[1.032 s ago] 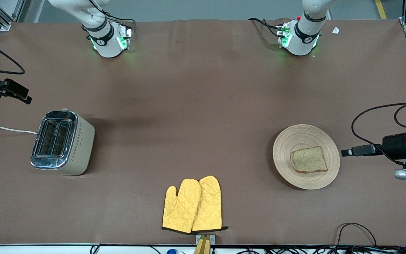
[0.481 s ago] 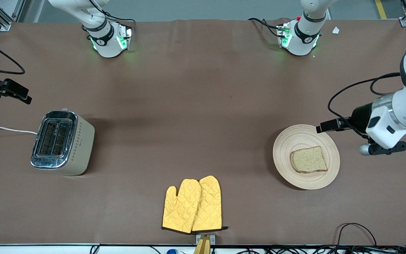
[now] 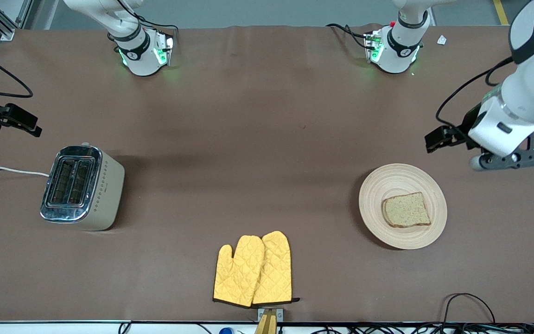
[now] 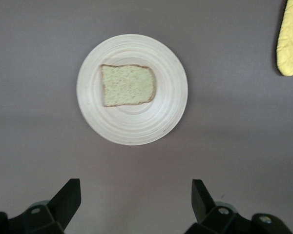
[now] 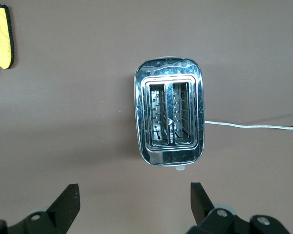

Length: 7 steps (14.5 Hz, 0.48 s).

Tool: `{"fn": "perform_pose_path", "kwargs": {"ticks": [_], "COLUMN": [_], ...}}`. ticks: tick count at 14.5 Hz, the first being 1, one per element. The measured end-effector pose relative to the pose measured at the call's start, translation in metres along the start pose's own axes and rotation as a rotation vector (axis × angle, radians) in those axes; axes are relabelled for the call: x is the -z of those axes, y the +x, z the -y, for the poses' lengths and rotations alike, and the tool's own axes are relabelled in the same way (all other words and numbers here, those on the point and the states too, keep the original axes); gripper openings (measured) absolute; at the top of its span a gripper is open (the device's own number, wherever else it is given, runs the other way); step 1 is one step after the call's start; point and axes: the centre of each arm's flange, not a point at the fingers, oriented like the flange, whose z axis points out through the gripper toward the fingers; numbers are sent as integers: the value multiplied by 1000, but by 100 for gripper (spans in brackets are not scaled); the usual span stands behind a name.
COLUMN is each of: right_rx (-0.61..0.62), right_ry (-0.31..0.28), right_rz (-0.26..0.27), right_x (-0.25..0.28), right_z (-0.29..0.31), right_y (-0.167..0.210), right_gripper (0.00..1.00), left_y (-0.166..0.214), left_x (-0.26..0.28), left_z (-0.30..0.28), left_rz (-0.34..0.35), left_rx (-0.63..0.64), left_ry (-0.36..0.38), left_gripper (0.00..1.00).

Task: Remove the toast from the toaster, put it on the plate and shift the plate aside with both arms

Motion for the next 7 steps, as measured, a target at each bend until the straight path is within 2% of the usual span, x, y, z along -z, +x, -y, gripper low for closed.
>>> {"fn": "perform_pose_path", "kwargs": {"ticks": [4,7], "right_rx": [-2,-2], "right_ry": [0,0], "right_rz": [0,1], "right_x": [0,0], "right_z": [-1,-1], "right_y": [0,0], "right_gripper": [100,100], "left_y": [-31,-66], "left_x": [16,25], "left_z": [24,23], "left_rz": [-13,-4], "left_rx": [-31,-65], "left_ry": [45,33], "left_gripper": [100,100]}}
